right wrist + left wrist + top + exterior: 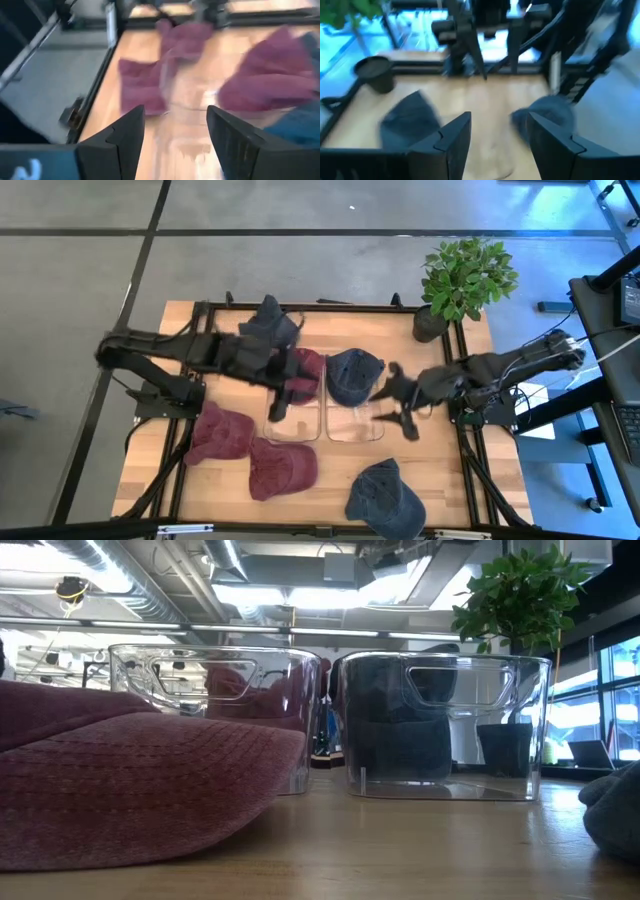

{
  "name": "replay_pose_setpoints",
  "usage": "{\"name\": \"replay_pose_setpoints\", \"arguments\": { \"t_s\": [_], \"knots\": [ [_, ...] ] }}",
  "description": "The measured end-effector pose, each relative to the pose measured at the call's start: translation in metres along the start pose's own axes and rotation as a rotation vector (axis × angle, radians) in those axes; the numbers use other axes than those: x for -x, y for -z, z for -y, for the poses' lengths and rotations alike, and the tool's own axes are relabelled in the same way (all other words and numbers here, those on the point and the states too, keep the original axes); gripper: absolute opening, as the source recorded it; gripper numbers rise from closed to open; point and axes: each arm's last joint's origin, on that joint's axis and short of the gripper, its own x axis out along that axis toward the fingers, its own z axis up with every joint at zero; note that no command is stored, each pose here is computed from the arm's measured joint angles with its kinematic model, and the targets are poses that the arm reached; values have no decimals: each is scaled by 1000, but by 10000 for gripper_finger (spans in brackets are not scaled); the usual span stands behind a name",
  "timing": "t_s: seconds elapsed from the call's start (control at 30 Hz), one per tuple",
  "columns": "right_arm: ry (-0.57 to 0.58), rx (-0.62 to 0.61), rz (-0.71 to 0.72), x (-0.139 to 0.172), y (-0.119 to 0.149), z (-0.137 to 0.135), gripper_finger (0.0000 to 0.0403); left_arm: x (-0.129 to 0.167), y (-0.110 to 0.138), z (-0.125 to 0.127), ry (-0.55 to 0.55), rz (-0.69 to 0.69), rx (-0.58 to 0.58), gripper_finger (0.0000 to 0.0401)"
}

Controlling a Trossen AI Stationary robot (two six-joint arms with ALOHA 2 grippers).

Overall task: Pick & Place hat
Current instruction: Put the bottom blue cap into the right transparent bin

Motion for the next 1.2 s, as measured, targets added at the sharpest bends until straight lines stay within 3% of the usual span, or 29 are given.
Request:
{"name": "replay_pose_setpoints", "arguments": {
  "t_s": [0.23, 0.4, 0.6, 0.9, 1.0, 1.2],
  "knots": [
    [-81, 130, -247, -28, 6, -51, 213, 7, 41, 31, 117, 167, 79, 185],
    [-118, 211, -382, -62, 33, -87, 213, 8, 52, 51, 224, 265, 147, 185],
    [-90, 282, -525, -110, 75, -115, 213, 6, 59, 66, 263, 253, 174, 185],
    [48, 290, -669, -166, 127, -118, 213, 10, 61, 76, 248, 261, 181, 185],
    [48, 330, -681, -175, 135, -119, 213, 10, 61, 76, 252, 257, 203, 185],
    [-4, 298, -730, -188, 149, -120, 211, 10, 61, 76, 251, 258, 203, 185]
  ]
}}
